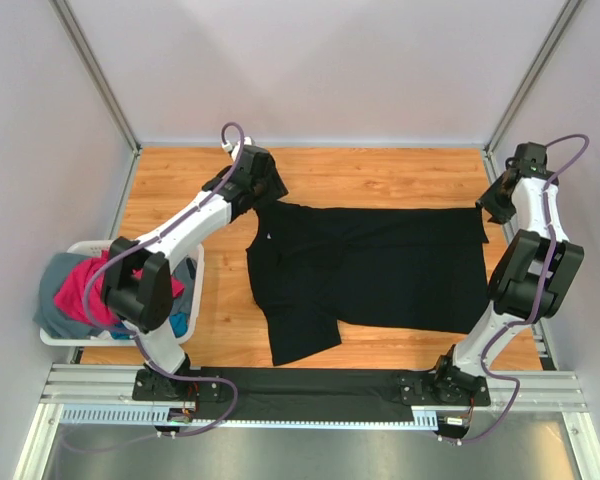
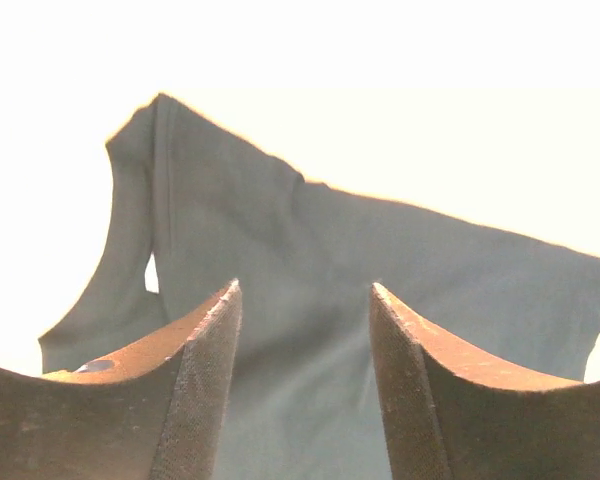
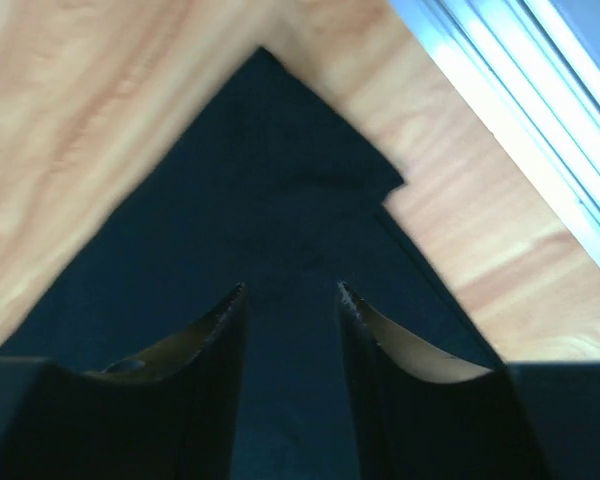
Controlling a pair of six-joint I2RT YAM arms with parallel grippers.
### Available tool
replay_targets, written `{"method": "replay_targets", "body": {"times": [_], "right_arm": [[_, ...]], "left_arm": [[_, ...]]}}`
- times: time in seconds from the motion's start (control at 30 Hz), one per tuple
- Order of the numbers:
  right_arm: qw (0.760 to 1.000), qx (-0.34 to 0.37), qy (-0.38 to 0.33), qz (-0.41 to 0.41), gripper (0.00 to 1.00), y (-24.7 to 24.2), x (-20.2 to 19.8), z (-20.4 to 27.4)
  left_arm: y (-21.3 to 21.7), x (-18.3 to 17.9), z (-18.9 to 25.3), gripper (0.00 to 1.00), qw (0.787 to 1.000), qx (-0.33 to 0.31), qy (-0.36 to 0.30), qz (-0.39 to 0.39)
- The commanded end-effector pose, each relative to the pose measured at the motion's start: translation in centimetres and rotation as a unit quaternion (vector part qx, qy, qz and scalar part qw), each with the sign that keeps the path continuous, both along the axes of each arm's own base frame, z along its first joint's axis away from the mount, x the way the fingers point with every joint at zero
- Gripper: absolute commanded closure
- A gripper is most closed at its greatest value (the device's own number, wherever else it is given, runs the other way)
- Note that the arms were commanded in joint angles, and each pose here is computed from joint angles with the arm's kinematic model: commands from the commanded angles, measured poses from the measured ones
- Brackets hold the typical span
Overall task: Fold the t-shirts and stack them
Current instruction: Fold the tshirt
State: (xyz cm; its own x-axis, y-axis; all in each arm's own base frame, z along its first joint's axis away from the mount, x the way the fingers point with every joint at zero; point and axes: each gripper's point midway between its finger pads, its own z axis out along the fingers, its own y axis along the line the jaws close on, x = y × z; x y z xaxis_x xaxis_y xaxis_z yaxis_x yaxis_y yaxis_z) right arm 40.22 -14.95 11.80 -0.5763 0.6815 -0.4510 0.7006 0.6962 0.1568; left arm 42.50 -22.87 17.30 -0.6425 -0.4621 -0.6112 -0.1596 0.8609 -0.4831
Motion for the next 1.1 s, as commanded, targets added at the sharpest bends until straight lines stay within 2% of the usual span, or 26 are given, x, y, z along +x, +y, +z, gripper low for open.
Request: {"method": "replay_targets", "body": {"times": [0.0, 0.23, 0.33, 0.57, 0.7, 0.93, 1.07], "right_arm": [[0.995, 0.026, -0.075, 0.053, 0.59, 3.0, 3.0, 2.2], [0.994, 0.054, -0.073, 0.067, 0.69, 5.6, 5.2, -1.5], [0.994, 0.065, -0.056, 0.062, 0.72, 5.9, 5.4, -3.7], [0.996, 0.069, -0.017, 0.049, 0.76, 5.4, 5.4, -8.2], [0.997, 0.061, -0.001, 0.037, 0.77, 4.8, 5.6, -9.6], [0.998, 0.064, 0.018, 0.009, 0.77, 4.4, 5.7, -11.6], [0.998, 0.067, 0.017, 0.01, 0.77, 4.3, 6.7, -12.0]], "left_arm": [[1.0, 2.1, -2.5, 0.41, 0.999, 0.04, 0.012, -0.003], [-0.1, 5.1, -6.5, 0.62, 0.999, 0.031, 0.026, -0.001], [0.0, 6.0, -8.3, 0.66, 0.998, 0.037, 0.04, 0.016], [2.0, 7.1, -13.2, 0.74, 0.991, 0.039, 0.093, 0.09], [4.6, 6.5, -15.2, 0.77, 0.973, 0.048, 0.146, 0.172], [7.8, 6.0, -15.7, 0.78, 0.947, 0.077, 0.167, 0.262], [8.6, 6.6, -16.6, 0.79, 0.943, 0.073, 0.176, 0.271]]}}
